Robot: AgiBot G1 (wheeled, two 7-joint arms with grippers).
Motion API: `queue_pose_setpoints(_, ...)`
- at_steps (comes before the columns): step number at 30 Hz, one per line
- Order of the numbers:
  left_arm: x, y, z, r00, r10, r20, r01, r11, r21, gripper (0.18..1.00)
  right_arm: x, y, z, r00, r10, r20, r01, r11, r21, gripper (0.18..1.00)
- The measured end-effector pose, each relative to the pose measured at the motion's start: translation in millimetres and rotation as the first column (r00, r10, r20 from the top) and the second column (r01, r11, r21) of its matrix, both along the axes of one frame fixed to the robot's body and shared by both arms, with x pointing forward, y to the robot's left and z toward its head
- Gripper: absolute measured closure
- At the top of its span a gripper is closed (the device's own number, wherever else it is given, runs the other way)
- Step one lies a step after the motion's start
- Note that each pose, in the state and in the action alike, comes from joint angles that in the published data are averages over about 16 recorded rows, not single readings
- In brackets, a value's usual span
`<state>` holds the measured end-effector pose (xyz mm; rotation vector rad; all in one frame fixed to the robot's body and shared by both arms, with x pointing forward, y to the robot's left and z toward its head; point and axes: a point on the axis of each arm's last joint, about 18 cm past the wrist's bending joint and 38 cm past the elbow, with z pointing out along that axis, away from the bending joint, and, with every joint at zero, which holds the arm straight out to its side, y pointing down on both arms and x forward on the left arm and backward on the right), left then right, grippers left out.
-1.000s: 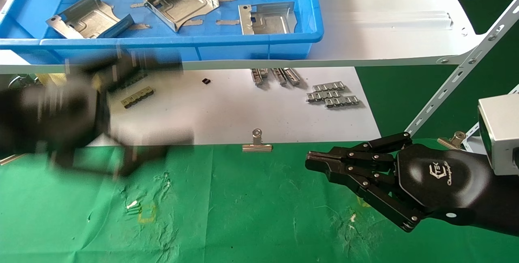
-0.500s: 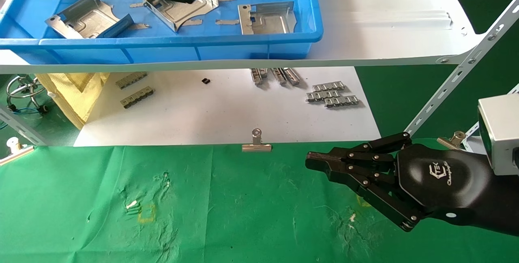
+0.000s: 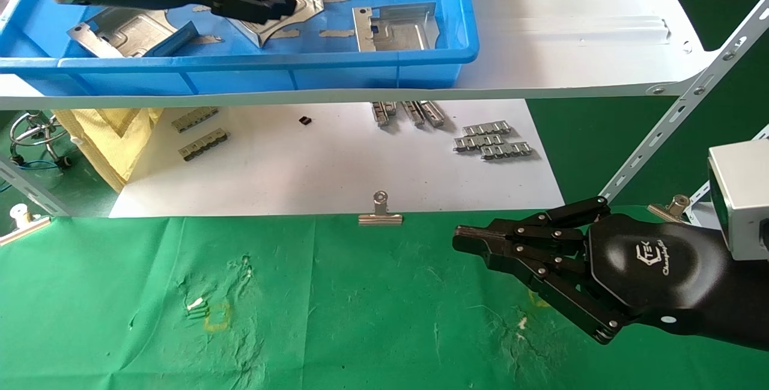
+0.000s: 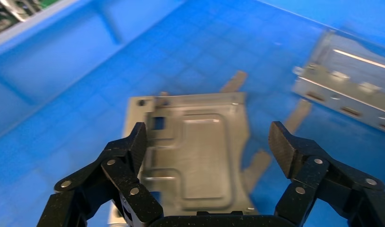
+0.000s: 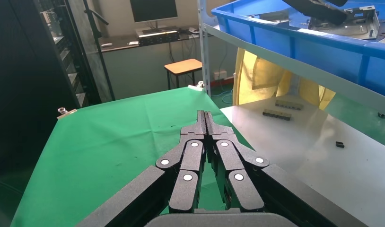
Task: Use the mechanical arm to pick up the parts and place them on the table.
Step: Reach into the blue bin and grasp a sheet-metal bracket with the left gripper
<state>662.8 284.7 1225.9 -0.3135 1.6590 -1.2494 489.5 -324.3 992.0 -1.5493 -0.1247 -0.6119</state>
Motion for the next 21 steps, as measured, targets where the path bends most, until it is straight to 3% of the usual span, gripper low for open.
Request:
queue_pose_setpoints(10,14.7,14.4,-1.5,0.996,0.089,0.033,-0.088,0.996,-0.015,0.32,0.0,0.0,0.0,1.0,0.0,0.0,0.0,1.0,0.0,0.987)
queue_pose_setpoints(21,20.6,16.7,-7.9,0.992,0.127,0.017,-0.128,0.992,0.018,0.561,0.0,0.0,0.0,1.0,0.0,0.0,0.0,1.0,0.0,0.987)
